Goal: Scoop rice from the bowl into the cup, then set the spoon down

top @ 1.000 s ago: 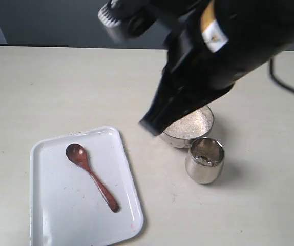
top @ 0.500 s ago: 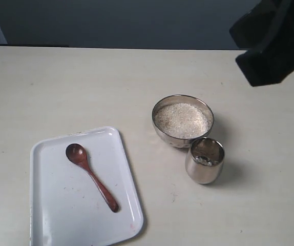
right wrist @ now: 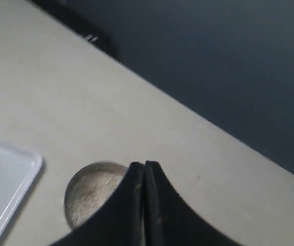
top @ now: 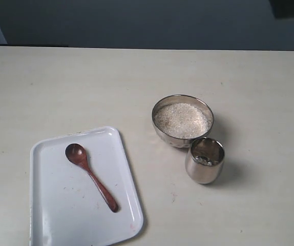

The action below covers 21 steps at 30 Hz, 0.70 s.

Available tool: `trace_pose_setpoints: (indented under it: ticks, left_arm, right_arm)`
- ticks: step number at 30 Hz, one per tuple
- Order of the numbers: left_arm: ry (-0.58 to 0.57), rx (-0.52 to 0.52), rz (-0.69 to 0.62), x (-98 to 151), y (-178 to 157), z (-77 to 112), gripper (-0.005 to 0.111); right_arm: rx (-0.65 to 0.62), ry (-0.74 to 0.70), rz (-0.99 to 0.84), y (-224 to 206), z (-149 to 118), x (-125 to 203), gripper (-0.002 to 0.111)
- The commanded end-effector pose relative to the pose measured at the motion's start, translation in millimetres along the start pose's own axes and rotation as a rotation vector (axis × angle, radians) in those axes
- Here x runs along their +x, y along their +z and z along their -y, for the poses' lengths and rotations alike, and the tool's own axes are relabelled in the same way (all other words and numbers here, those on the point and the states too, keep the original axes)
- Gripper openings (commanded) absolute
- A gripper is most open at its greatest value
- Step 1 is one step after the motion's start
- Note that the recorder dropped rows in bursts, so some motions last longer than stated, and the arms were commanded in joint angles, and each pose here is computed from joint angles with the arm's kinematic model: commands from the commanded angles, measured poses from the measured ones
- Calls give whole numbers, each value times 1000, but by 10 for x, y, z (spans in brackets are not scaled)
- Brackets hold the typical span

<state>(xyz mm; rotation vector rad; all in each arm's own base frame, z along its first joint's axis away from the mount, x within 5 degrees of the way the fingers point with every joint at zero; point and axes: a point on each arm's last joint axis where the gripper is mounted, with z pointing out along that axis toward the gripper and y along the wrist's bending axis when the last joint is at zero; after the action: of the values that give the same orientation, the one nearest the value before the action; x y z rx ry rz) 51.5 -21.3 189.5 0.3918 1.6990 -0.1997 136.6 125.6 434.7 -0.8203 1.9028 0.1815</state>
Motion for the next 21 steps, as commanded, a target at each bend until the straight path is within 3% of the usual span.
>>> trace_pose_setpoints:
  ticks: [1,7,15,21]
  left_arm:
    - [-2,0,21,-23,-6,-2,0]
    - [-2,0,21,-23,-6,-2,0]
    - [-2,0,21,-23,-6,-2,0]
    - [-2,0,21,-23,-6,-2,0]
  right_arm:
    - [128,168,166,-70,331,247,0]
    - [339,364,329,-314,490,920,0]
    - [593,390,416,-625,237,1691,0]
    - [695,438,393,-534,65,2171,0]
